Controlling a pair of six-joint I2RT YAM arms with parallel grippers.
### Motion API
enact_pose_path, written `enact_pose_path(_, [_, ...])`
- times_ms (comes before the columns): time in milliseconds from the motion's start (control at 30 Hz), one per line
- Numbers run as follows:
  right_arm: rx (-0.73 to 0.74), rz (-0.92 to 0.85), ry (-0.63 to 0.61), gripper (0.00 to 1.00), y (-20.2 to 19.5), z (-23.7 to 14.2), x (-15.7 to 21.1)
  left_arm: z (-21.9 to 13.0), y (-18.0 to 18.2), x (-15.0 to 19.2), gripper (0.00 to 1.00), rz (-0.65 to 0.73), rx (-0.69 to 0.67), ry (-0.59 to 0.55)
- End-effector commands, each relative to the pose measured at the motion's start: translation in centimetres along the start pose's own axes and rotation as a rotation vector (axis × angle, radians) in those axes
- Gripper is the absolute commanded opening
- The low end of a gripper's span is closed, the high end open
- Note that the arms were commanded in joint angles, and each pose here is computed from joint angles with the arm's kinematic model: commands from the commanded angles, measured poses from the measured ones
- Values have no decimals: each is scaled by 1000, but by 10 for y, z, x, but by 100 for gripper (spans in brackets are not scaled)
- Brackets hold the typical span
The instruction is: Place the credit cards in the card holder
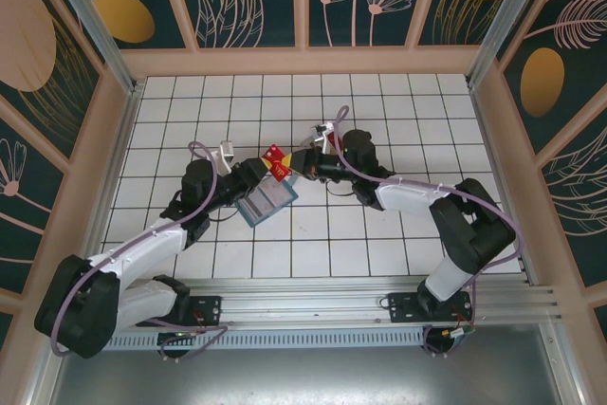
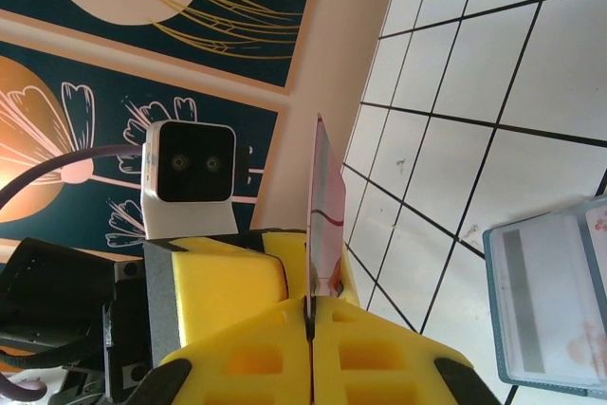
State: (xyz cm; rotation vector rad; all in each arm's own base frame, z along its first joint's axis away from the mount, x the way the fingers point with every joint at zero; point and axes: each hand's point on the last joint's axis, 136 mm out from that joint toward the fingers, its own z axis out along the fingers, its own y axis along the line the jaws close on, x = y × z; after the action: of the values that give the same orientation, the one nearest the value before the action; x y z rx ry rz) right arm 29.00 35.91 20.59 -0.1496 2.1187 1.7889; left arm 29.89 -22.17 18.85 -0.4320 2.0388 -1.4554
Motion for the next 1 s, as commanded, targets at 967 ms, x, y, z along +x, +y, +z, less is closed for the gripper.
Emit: enact_pose_path(967, [-73, -16, 48, 9, 15, -2, 11, 3, -19, -15, 8, -15, 109, 7])
